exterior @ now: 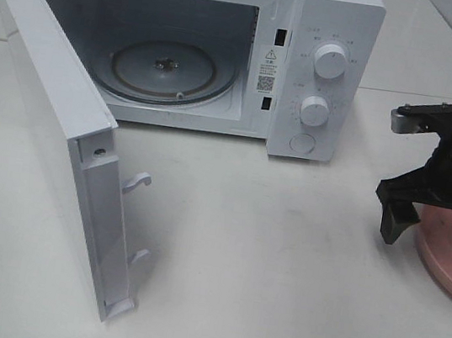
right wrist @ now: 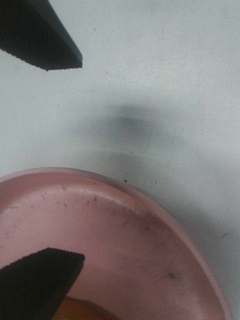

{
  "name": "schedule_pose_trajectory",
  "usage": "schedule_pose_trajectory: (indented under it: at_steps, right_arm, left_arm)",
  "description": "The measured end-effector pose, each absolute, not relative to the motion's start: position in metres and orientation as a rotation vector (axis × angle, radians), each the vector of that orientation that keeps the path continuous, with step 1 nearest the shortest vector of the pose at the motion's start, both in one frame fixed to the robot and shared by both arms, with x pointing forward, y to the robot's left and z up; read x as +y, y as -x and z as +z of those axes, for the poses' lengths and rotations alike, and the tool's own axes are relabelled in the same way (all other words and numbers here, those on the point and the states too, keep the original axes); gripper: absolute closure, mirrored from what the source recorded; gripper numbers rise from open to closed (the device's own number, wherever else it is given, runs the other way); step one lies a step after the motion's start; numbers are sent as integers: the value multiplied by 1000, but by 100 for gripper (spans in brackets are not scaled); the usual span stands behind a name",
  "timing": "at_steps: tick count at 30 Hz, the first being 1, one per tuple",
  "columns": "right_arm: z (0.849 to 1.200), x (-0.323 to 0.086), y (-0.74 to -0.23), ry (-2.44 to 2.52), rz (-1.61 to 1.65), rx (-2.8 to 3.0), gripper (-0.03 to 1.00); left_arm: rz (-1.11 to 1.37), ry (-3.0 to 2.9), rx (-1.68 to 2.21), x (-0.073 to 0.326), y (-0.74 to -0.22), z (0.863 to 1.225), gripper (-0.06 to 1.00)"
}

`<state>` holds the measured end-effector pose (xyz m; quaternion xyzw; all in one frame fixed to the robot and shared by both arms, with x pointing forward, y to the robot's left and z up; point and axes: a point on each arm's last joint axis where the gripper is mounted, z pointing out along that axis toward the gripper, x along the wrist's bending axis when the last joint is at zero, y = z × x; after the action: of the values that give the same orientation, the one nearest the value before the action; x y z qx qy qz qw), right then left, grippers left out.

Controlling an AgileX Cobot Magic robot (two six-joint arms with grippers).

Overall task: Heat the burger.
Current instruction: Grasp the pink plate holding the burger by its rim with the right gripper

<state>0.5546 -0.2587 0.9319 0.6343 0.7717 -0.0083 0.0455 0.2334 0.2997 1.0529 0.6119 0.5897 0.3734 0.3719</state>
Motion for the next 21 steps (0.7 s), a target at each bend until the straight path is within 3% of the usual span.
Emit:
schedule_pose_trajectory:
  at_steps: [21]
  right_arm:
    - [903, -266, -565, -1945, -45, 2350, 7]
  left_arm:
    - [957, -1568, 1512, 300, -233, 1053, -4]
